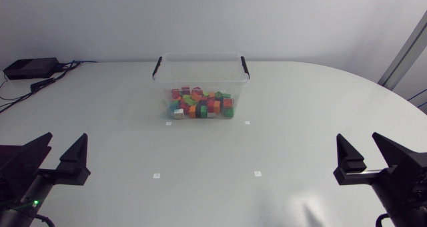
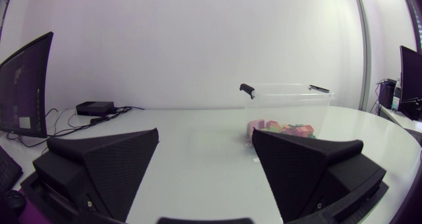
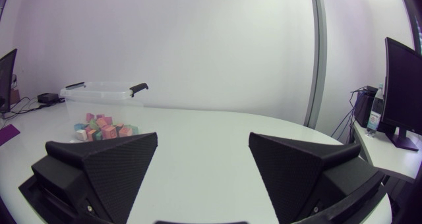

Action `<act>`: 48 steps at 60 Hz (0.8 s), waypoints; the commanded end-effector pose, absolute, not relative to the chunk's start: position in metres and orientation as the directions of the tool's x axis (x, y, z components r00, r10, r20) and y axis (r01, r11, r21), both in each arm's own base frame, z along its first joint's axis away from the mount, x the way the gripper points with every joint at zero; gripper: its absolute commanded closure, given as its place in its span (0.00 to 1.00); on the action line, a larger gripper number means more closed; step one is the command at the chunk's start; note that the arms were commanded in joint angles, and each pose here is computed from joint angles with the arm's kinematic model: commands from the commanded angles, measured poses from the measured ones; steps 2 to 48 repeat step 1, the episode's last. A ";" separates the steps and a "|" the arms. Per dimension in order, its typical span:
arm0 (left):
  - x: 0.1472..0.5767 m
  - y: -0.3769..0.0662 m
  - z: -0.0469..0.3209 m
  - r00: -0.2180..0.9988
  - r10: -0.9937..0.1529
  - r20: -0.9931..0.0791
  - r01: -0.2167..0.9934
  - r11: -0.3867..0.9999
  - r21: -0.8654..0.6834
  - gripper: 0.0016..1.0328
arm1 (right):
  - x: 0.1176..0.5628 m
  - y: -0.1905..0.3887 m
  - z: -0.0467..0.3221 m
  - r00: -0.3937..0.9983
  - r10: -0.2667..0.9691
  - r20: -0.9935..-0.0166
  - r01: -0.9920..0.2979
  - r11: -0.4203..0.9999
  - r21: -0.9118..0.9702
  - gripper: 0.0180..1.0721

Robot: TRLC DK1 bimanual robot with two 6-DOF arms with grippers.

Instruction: Place the duplo bricks in the container

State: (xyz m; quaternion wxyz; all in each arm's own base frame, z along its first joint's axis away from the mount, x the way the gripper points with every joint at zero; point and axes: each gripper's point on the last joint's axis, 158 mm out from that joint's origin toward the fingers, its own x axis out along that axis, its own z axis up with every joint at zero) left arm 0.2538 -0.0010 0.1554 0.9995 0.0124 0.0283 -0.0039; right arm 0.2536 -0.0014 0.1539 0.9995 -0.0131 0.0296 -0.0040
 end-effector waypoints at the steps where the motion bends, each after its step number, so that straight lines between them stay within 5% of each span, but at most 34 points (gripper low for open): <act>1: 0.254 -0.003 0.150 0.998 -0.017 -0.061 0.017 1.000 -0.001 0.04 | 0.254 -0.002 0.149 0.998 -0.010 -0.057 0.010 1.000 -0.001 0.05; 48: 0.254 -0.003 0.150 0.998 -0.017 -0.061 0.017 1.000 -0.001 0.04 | 0.254 -0.002 0.149 0.998 -0.010 -0.057 0.010 1.000 -0.001 0.05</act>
